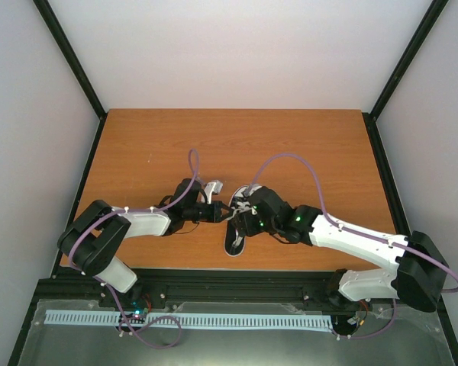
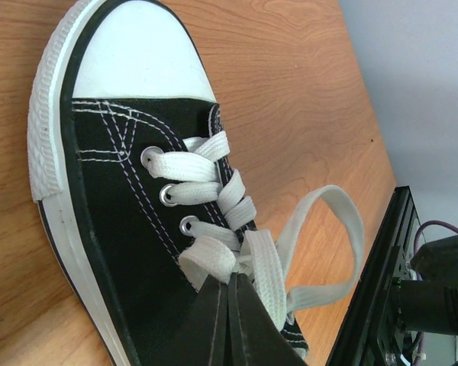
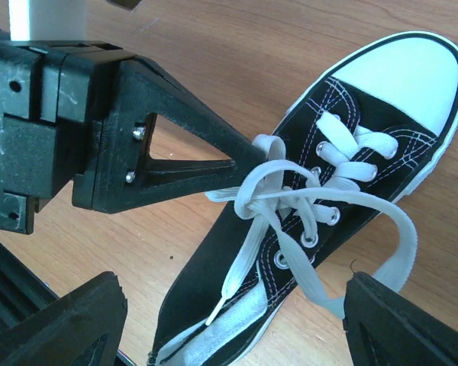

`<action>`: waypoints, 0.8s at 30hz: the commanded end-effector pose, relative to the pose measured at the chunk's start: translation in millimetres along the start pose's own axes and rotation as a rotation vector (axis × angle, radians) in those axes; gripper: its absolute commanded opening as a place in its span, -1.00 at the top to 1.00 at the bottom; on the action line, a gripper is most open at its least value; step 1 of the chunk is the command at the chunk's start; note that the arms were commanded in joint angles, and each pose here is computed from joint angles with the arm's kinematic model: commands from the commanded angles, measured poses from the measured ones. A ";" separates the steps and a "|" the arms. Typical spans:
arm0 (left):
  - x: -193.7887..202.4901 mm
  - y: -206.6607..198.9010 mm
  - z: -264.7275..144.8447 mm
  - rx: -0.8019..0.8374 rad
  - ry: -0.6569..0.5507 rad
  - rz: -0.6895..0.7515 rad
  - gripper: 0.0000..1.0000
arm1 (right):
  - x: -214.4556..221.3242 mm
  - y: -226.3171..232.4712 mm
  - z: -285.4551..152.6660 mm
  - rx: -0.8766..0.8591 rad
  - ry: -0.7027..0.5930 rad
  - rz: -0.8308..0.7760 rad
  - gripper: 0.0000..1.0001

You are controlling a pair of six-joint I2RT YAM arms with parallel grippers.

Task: Tie the shoes

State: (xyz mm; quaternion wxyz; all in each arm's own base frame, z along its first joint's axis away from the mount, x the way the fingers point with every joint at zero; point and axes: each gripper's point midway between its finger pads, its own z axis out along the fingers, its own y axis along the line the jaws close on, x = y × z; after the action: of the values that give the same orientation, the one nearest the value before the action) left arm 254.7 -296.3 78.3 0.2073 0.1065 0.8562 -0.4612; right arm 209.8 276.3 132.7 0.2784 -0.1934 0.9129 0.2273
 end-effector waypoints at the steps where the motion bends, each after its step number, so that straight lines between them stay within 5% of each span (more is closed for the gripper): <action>1: -16.7 -17.3 0.0 0.055 -0.032 0.050 0.99 | -3.7 -1.8 1.8 0.065 -0.037 -0.006 -0.57; 8: -12.8 -13.3 -1.5 0.038 -0.026 0.050 0.98 | -22.8 7.3 16.7 -0.017 -0.044 -0.091 -0.33; 16: -12.1 -15.6 -1.8 0.049 -0.022 0.061 0.98 | -36.8 11.7 24.0 -0.198 -0.064 -0.217 -0.49; 24: -12.9 -16.5 -3.4 0.049 -0.028 0.063 0.98 | -34.4 -1.2 52.8 -0.180 -0.026 -0.276 -0.45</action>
State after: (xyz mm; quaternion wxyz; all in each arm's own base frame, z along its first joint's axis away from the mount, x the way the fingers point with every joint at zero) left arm 252.9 -297.9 80.0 0.2053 0.1135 0.8533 -0.4657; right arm 249.5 300.5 110.0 0.2818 -0.3045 0.8714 0.2617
